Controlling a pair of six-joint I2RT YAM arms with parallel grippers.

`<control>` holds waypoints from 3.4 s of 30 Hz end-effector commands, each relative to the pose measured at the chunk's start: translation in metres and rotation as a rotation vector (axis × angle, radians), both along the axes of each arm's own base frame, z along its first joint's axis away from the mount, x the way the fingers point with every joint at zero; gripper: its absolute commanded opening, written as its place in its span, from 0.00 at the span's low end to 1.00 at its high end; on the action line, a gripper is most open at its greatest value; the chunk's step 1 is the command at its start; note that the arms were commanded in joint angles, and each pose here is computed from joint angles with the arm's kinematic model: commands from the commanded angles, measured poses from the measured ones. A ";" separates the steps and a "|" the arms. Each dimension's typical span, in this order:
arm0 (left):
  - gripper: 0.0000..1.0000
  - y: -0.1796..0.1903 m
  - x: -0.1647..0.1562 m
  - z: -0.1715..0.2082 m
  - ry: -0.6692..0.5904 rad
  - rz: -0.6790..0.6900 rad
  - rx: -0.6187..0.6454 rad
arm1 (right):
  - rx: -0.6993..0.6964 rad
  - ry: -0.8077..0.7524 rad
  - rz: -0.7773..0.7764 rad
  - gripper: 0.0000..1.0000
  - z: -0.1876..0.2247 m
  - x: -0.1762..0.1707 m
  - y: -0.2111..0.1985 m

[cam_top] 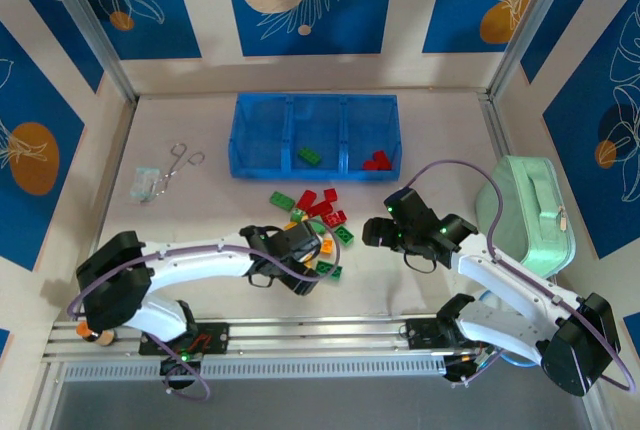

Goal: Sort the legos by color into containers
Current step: Pick up the lego from the middle-left of the table, then place the lego in the container, then pick up the lego from the center of the table.

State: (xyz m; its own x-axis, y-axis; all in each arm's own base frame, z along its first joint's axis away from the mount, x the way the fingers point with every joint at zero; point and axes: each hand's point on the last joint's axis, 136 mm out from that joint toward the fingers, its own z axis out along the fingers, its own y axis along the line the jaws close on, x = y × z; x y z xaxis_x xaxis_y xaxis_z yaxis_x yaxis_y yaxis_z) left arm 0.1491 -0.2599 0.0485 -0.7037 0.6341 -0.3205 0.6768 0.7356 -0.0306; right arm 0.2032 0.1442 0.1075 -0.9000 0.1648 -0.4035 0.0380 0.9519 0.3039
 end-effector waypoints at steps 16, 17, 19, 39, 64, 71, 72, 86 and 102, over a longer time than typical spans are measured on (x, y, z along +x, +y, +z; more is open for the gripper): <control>0.75 -0.008 -0.003 -0.022 0.022 -0.140 0.081 | 0.000 0.000 -0.031 0.83 -0.007 -0.003 -0.009; 0.72 -0.007 -0.003 -0.022 0.020 -0.135 0.082 | -0.001 -0.001 -0.033 0.83 -0.008 -0.004 -0.010; 0.65 -0.005 -0.003 -0.022 0.016 -0.132 0.086 | 0.000 0.001 -0.039 0.83 -0.009 -0.004 -0.011; 0.28 0.009 -0.009 -0.003 -0.019 -0.082 0.001 | 0.013 0.005 -0.055 0.82 -0.016 -0.005 -0.014; 0.27 0.074 0.192 0.115 -0.177 0.534 -0.455 | 0.043 0.027 -0.025 0.82 -0.017 -0.007 -0.003; 0.27 0.088 0.259 0.099 -0.159 0.598 -0.386 | 0.047 0.031 -0.019 0.82 -0.018 -0.011 0.000; 0.27 0.089 0.267 0.097 -0.157 0.602 -0.380 | 0.046 0.031 -0.018 0.82 -0.017 -0.011 0.000; 0.62 0.091 0.322 0.109 -0.180 0.646 -0.356 | 0.026 0.021 -0.001 0.82 -0.005 -0.010 0.000; 0.69 0.111 0.223 0.144 -0.267 0.648 -0.451 | 0.001 0.005 0.114 0.82 0.009 0.006 0.025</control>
